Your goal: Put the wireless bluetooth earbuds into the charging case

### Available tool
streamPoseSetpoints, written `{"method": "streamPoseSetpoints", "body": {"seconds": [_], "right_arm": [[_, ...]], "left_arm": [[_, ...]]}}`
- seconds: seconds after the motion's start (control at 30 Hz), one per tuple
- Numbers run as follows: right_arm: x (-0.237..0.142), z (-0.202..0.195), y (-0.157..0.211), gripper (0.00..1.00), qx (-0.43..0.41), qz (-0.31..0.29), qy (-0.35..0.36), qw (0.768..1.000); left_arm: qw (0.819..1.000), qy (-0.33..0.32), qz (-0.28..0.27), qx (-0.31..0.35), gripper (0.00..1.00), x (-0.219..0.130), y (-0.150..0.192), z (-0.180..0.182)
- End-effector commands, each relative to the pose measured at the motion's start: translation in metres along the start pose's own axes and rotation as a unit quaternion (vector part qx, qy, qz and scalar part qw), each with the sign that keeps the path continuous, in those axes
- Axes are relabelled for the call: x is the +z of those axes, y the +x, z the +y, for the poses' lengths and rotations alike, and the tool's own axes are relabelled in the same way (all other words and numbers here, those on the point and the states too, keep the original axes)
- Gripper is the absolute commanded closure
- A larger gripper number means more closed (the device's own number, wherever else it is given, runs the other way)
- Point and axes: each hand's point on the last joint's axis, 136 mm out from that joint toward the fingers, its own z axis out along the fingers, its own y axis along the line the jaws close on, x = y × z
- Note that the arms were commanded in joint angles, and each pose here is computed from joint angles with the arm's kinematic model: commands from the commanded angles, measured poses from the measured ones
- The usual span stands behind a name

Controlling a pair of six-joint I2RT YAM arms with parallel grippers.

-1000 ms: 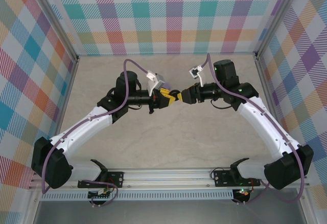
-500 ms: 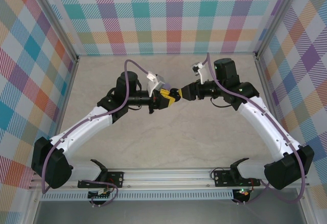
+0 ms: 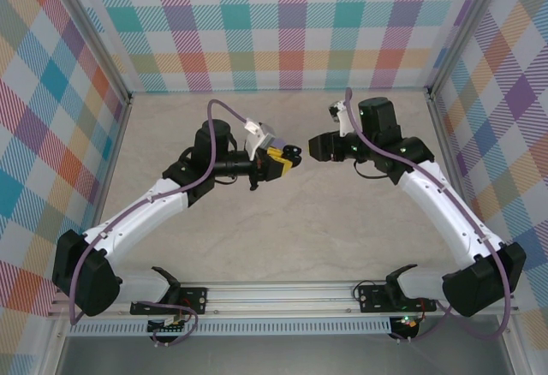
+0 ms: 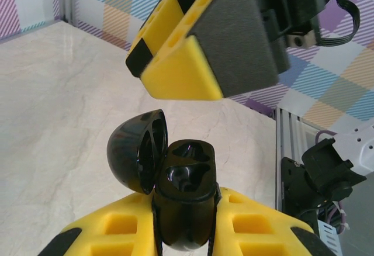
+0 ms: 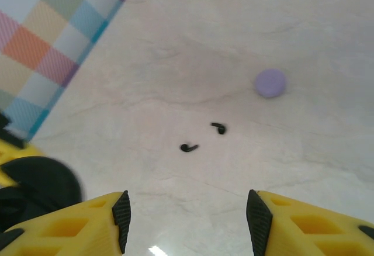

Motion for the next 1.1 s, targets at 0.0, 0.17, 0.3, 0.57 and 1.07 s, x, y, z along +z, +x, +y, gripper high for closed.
{"method": "streamPoseSetpoints", "body": {"seconds": [0.0, 0.17, 0.3, 0.57, 1.07], "right_arm": [[0.02, -0.033, 0.009, 0.43, 0.036, 0.037, 0.073, 0.996], [0.066, -0.035, 0.023, 0.45, 0.061, 0.11, 0.031, 0.992], [0.103, -0.036, 0.033, 0.49, 0.09, 0.151, -0.004, 0.984], [0.175, -0.021, 0.061, 0.55, 0.102, 0.238, -0.041, 0.965], [0.249, -0.024, 0.098, 0.56, 0.058, 0.306, 0.05, 0.949]], "left_arm": [[1.0, -0.009, -0.01, -0.003, 0.83, -0.011, -0.003, -0.011], [1.0, -0.021, -0.019, -0.008, 0.82, -0.028, -0.004, -0.019], [0.999, -0.019, -0.026, -0.012, 0.82, -0.039, -0.005, -0.029], [0.999, -0.015, -0.043, -0.014, 0.82, -0.053, -0.007, -0.041], [0.998, -0.015, -0.055, -0.018, 0.81, -0.058, -0.009, -0.043]]}}
